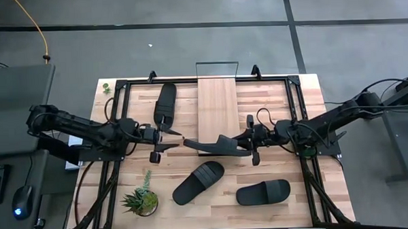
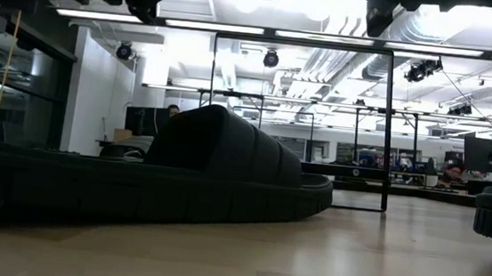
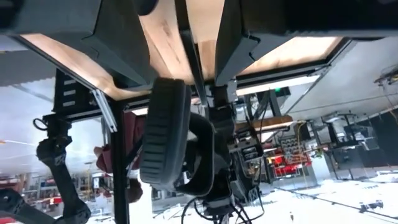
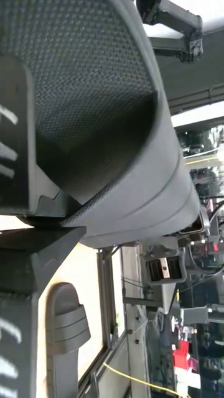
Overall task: Pick and place slides into the shelf
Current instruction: Put the top right black slide on the shelf
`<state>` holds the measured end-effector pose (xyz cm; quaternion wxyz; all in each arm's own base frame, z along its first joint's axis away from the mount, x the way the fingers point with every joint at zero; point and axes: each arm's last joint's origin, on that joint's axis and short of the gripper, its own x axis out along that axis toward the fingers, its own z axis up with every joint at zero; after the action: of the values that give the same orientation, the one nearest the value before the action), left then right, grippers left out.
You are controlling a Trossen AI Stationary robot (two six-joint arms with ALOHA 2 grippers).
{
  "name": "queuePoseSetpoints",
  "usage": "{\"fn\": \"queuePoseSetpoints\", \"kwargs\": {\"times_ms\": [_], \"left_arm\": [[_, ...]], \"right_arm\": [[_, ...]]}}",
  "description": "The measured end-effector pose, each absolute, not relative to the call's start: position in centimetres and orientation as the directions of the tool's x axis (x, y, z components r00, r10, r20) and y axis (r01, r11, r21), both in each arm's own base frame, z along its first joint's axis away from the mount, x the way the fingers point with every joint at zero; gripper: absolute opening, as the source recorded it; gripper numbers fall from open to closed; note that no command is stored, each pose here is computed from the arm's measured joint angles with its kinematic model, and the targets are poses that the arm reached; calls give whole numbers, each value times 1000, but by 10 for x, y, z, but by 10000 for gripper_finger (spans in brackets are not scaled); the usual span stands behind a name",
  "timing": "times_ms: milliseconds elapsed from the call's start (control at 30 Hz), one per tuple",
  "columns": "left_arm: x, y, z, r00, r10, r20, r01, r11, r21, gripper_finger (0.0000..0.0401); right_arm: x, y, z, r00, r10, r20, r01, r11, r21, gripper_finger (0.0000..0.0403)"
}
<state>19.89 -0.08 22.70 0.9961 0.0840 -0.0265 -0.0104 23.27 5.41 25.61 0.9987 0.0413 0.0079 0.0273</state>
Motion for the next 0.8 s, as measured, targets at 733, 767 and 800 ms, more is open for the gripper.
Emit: {"fn": "queuePoseSetpoints", "kwargs": {"times_ms": [733, 767, 800], "left_arm": [[256, -5, 241, 983, -183, -31, 185, 974, 128, 166], [257, -5, 242, 982, -188, -27, 190, 973, 130, 166], [257, -6, 243, 981, -193, -24, 195, 972, 135, 166]], "right_arm": [[237, 49, 251, 996, 75, -43, -69, 989, 130, 0], [237, 48, 251, 996, 73, -47, -66, 989, 133, 0], [237, 48, 251, 996, 71, -52, -64, 989, 137, 0]]}}
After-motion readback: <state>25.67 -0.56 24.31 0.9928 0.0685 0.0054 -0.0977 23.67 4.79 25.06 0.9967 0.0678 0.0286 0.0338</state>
